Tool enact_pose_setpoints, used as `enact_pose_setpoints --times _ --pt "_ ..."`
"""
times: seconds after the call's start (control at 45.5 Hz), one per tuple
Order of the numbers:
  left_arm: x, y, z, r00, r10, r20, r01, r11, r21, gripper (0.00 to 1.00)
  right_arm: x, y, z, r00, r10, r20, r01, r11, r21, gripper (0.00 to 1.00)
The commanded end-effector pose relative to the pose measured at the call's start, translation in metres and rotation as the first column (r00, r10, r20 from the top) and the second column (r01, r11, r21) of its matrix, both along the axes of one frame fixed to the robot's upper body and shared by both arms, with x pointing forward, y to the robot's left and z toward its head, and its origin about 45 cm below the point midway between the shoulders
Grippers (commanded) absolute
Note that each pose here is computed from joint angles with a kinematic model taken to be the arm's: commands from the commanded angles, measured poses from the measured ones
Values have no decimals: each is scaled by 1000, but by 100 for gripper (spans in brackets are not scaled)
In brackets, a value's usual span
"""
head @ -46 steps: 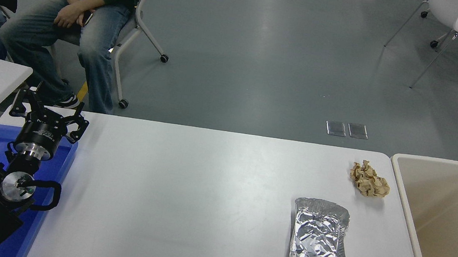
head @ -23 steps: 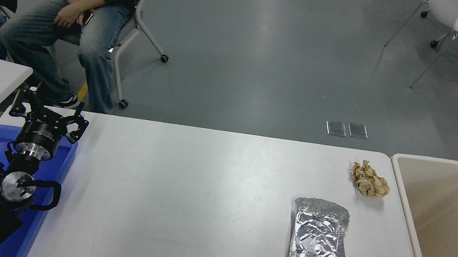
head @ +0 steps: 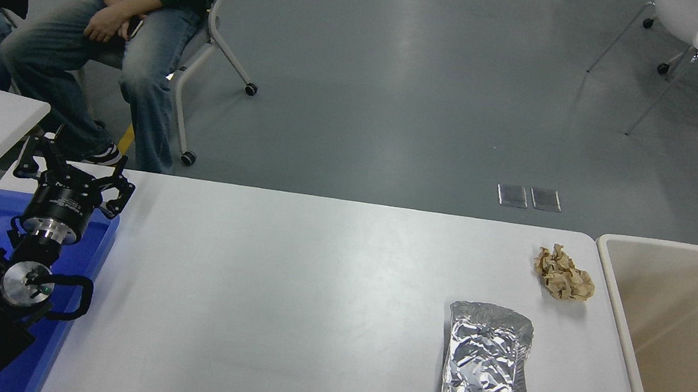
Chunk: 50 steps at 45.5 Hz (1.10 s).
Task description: Clean the table surface
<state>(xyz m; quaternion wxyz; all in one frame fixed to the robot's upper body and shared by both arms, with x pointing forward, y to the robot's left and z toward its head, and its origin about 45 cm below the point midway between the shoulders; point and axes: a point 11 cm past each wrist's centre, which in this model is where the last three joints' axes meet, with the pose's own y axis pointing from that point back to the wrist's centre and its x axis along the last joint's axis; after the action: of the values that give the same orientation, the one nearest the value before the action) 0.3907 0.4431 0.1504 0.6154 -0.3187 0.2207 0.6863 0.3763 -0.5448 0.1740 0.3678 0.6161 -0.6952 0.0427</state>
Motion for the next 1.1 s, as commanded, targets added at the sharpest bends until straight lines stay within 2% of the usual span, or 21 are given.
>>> enact_pose_setpoints --times 0.0,0.176,0.374,0.505,0.659,0.901,1.077 --pt "0 0 0 1000 0 -1 0 1000 0 100 18 46 39 977 31 209 -92 954 287 98" --pt "0 0 0 1000 0 -1 0 1000 0 100 30 79 30 964 -44 261 -114 820 561 99" --pt "0 1 0 1000 1 -1 -1 1000 1 100 30 129 21 963 -11 268 -188 685 704 99" --pt "0 0 0 1000 0 -1 0 1000 0 100 21 160 16 963 50 264 -236 627 743 99" --pt "0 0 0 1000 0 -1 0 1000 0 100 18 170 8 962 57 267 -246 608 755 99" --pt "0 1 0 1000 1 -1 -1 1000 1 100 15 148 3 945 -3 327 -246 650 719 99" --pt "0 0 0 1000 0 -1 0 1000 0 100 10 148 -5 938 -42 344 -240 637 733 99"
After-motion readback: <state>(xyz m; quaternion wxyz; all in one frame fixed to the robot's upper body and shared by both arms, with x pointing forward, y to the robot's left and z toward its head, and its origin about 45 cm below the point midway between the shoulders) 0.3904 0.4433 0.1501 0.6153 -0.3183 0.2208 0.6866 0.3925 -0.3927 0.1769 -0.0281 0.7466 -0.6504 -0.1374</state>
